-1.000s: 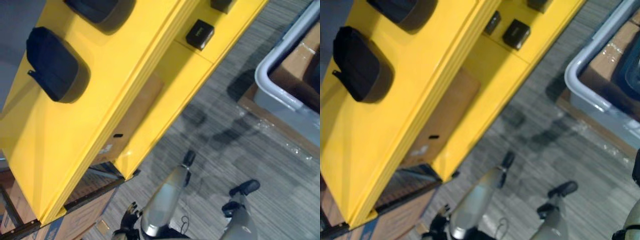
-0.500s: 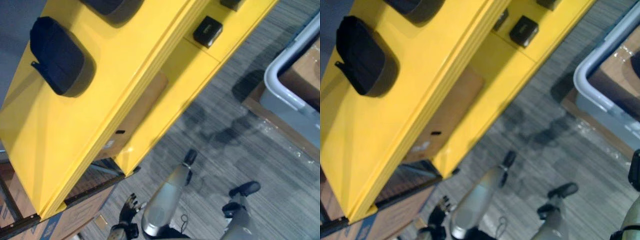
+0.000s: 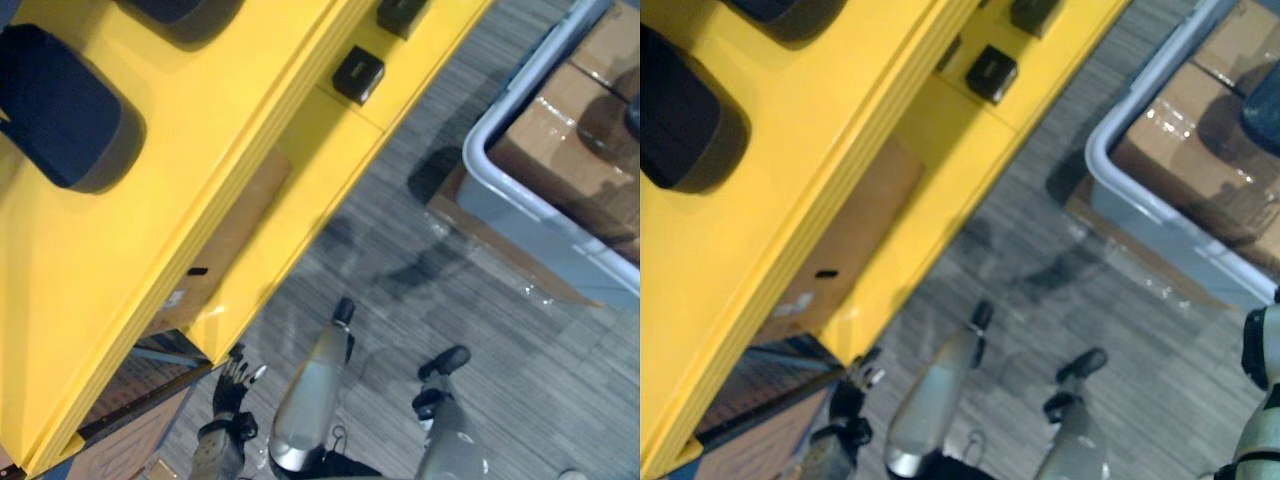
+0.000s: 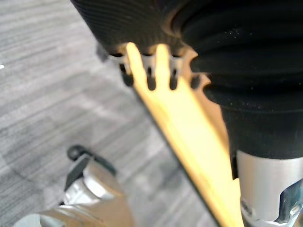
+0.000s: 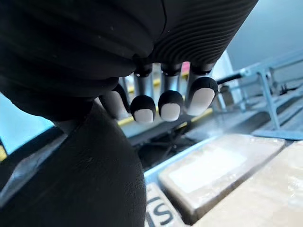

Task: Walk over and take plastic housings, then place them on the shelf

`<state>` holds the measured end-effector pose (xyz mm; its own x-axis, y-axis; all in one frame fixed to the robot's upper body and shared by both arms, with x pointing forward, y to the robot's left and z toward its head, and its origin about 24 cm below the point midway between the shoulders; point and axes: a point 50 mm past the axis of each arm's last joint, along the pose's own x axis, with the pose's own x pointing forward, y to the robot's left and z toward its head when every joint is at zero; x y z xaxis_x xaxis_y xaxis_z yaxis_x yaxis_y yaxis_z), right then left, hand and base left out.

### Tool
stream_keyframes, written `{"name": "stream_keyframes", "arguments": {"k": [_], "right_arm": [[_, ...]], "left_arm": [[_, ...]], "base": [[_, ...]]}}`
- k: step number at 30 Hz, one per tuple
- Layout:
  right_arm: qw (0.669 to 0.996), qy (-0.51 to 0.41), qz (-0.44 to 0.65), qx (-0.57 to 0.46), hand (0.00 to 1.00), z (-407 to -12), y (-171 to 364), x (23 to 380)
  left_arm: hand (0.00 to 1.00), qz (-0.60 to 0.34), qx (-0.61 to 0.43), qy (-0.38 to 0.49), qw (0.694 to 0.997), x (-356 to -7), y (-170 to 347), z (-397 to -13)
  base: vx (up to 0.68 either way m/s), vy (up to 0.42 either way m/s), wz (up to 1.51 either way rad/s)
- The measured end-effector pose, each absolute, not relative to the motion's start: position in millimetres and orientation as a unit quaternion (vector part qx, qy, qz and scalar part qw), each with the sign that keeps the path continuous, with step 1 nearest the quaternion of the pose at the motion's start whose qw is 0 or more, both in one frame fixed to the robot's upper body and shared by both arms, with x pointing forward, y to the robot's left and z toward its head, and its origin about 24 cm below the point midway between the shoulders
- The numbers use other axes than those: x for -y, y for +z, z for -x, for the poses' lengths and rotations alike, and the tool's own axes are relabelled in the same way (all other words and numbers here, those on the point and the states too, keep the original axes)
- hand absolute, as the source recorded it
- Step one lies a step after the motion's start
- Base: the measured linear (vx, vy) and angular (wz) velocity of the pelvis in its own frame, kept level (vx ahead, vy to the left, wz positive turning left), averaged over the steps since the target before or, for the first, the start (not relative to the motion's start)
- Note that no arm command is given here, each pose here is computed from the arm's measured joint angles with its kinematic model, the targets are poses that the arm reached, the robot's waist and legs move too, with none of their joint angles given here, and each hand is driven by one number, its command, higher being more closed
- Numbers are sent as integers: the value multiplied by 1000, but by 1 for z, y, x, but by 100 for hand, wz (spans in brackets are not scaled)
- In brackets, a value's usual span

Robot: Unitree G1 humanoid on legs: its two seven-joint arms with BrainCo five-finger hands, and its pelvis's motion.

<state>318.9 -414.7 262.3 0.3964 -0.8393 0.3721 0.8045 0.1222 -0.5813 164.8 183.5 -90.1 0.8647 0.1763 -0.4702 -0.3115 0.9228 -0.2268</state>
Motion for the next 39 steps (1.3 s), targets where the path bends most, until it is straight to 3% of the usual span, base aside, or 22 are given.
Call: {"name": "stream_keyframes", "arguments": {"k": [9,13,19,23,28,35,39], "right_arm": [[752,-502,424,53,100,-341,249,377],[756,-474,443,87,100,-347,232,358],[782,-433,439,90,100,-349,186,330],[800,-396,440,98,100,-352,165,304],[798,-378,445,148,100,-355,177,285],[798,-323,443,251,100,-357,195,235],[799,-291,450,272,100,-355,191,218]], "left_arm": [[0,97,-105,109,984,-183,-40,-194],[0,21,-54,83,995,-185,-13,-206],[0,-107,-22,123,986,-202,9,-230],[0,-142,2,156,978,-221,28,-255],[0,-115,31,107,987,-204,47,-284],[0,21,-31,-65,997,-155,55,-312],[0,79,-71,-93,990,-141,50,-313]], "base": [[-42,12,-5],[-43,22,-6],[-51,14,-11],[-65,14,-16],[-48,19,-14],[-1,33,-20],[30,37,-14]]}}
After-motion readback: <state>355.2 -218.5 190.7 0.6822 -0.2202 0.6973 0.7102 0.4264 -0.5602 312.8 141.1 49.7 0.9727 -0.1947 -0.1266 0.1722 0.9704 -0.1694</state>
